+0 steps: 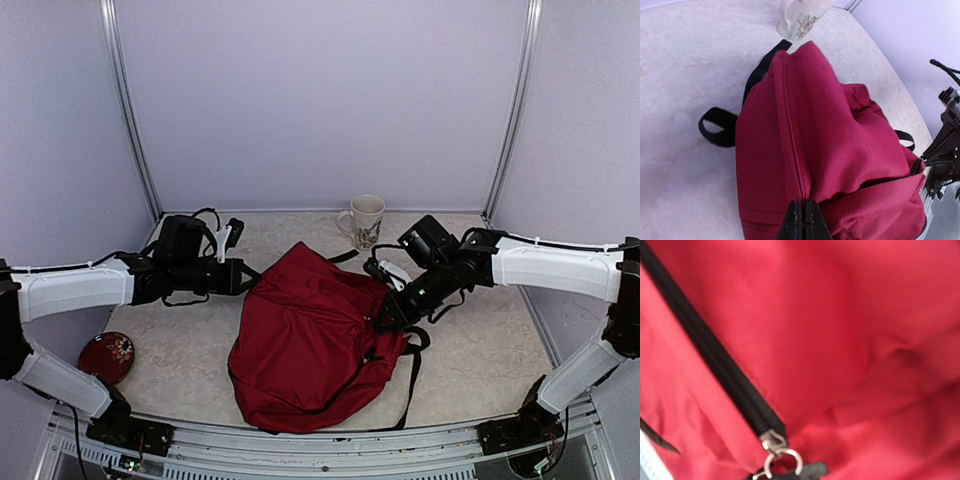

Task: Pack the student bag
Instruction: Zip the lower front pocket of the student bag, then reset both arms

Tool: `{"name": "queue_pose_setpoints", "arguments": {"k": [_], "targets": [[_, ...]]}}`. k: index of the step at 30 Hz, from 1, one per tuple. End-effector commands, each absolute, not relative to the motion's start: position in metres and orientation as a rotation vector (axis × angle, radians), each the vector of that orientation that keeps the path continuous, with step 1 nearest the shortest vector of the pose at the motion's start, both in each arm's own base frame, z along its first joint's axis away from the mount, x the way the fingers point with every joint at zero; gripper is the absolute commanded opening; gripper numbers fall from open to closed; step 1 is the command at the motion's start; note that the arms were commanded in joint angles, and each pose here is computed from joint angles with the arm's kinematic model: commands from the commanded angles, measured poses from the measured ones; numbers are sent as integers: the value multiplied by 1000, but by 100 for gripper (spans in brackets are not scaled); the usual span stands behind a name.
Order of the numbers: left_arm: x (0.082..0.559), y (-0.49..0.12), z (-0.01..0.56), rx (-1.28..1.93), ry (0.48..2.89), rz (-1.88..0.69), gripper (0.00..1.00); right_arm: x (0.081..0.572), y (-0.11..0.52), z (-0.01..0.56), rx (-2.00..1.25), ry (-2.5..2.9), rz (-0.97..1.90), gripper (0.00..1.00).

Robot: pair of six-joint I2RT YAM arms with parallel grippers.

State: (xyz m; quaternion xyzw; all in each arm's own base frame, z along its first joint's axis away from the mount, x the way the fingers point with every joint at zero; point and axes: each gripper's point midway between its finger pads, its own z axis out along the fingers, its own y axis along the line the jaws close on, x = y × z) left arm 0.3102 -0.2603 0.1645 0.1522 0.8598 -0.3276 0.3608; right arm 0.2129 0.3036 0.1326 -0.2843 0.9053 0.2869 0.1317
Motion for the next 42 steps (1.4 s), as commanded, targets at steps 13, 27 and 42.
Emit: {"name": "queue_pose_setpoints", "arguments": {"k": [13,27,42], "targets": [[287,-198,158,-86,2147,-888,0,295,310,130,-776,2595,601,0],[318,-135,111,-317,2400,-443,98,345,194,157,-322,2544,418,67],[364,-7,127,-665,2221,-160,99,348,7,155,442,2191,189,82]]}}
